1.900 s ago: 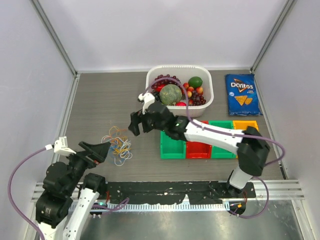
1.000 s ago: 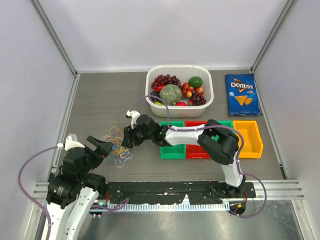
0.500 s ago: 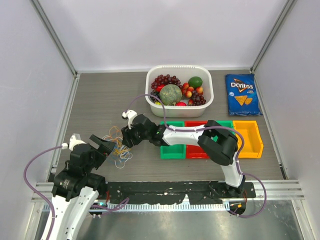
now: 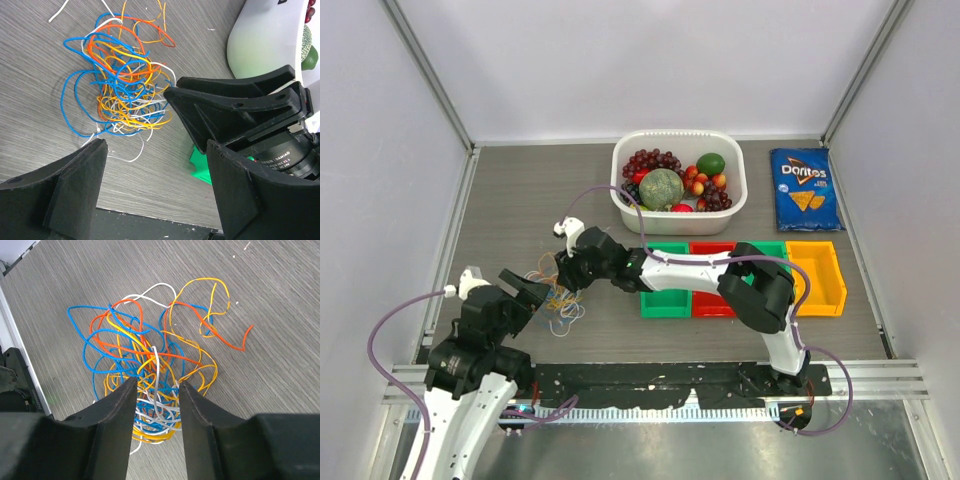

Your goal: Untangle the cables

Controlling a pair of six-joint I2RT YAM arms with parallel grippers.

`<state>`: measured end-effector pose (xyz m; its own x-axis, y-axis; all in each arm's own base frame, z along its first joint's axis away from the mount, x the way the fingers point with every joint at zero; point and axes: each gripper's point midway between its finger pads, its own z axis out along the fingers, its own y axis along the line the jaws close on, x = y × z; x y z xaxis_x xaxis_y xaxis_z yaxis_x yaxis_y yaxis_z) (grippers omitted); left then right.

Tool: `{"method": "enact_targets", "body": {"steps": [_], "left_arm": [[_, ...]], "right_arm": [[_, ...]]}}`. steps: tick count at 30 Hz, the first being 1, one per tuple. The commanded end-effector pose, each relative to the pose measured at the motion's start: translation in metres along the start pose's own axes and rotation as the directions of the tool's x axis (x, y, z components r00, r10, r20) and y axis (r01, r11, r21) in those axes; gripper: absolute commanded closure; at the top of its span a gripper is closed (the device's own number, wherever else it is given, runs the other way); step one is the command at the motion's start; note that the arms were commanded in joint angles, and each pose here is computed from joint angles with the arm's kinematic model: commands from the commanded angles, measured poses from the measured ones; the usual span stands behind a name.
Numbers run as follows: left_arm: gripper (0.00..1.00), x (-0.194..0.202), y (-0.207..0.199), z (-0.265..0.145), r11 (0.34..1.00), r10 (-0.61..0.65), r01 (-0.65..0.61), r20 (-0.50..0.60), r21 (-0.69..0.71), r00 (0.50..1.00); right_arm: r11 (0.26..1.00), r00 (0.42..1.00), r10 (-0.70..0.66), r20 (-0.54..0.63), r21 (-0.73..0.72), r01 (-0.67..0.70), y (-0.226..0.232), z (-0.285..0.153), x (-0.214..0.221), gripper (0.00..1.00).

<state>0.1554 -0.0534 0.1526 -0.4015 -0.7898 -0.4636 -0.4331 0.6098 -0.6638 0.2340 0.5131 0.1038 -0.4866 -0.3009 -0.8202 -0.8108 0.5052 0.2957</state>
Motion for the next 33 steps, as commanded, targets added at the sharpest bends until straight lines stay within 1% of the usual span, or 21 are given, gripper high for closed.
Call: {"method": "enact_targets", "body": {"steps": [1, 3, 5, 11, 13, 14, 16, 18, 19, 21, 25, 28, 30, 33], "left_arm": [[0.17, -0.008, -0.006, 0.005, 1.000, -0.014, 0.014, 0.032, 0.004, 0.999], [0.20, -0.008, -0.005, 0.005, 1.000, -0.011, 0.011, 0.033, 0.000, 0.999], [0.23, -0.008, -0.006, 0.006, 1.000, -0.008, 0.008, 0.032, 0.001, 0.999], [0.24, -0.007, -0.007, 0.009, 1.000, 0.000, 0.000, 0.023, -0.003, 1.000], [0.26, -0.006, -0.008, 0.011, 1.000, -0.001, 0.001, 0.021, 0.003, 1.000], [0.27, -0.006, -0.009, 0.012, 1.000, -0.002, 0.002, 0.021, 0.010, 1.000], [0.34, -0.005, -0.012, 0.017, 1.000, -0.005, 0.005, 0.018, 0.025, 1.000], [0.36, -0.003, -0.019, 0.025, 0.998, -0.015, 0.014, 0.012, 0.053, 1.000], [0.40, -0.001, -0.024, 0.030, 0.997, -0.020, 0.019, 0.004, 0.075, 1.000], [0.53, 0.003, -0.031, 0.040, 0.995, -0.022, 0.024, -0.017, 0.098, 1.000], [0.62, 0.003, -0.031, 0.063, 0.996, -0.038, 0.038, 0.003, 0.082, 0.999], [0.63, 0.002, -0.033, 0.081, 0.994, -0.053, 0.050, 0.023, 0.095, 0.998], [0.67, 0.008, -0.032, 0.093, 0.993, -0.065, 0.064, 0.009, 0.100, 0.998], [0.76, 0.021, -0.034, 0.108, 0.991, -0.077, 0.081, -0.043, 0.109, 0.996]], "right_arm": [[1.000, 0.998, -0.020, 0.053, -0.009, 0.020, 0.007, 0.002, -0.024, 0.64], [1.000, 0.999, -0.021, 0.048, -0.010, 0.021, 0.006, 0.004, -0.023, 0.71], [1.000, 0.999, -0.018, 0.048, -0.015, 0.019, 0.008, 0.005, -0.022, 0.75], [0.999, 0.999, -0.008, 0.040, -0.034, 0.009, 0.010, 0.011, -0.017, 0.73], [0.999, 0.999, -0.003, 0.037, -0.045, 0.005, 0.012, 0.012, -0.017, 0.84], [0.999, 0.999, 0.000, 0.035, -0.046, 0.002, 0.012, 0.011, -0.016, 0.93], [0.999, 0.999, 0.007, 0.044, -0.046, -0.005, 0.014, 0.006, -0.020, 0.99], [0.999, 0.998, 0.013, 0.057, -0.046, -0.010, 0.016, -0.005, -0.026, 0.99], [0.999, 0.998, 0.015, 0.063, -0.045, -0.012, 0.017, -0.014, -0.028, 0.99], [0.999, 0.997, 0.025, 0.071, -0.029, -0.023, 0.014, -0.026, -0.028, 0.99], [0.995, 0.994, 0.078, 0.078, -0.067, -0.072, 0.021, -0.044, -0.024, 0.99], [0.988, 0.988, 0.110, 0.108, -0.120, -0.096, 0.031, -0.053, -0.030, 0.99], [0.982, 0.985, 0.130, 0.118, -0.152, -0.112, 0.036, -0.059, -0.031, 0.99], [0.977, 0.981, 0.149, 0.122, -0.171, -0.127, 0.040, -0.061, -0.034, 0.99]]}}
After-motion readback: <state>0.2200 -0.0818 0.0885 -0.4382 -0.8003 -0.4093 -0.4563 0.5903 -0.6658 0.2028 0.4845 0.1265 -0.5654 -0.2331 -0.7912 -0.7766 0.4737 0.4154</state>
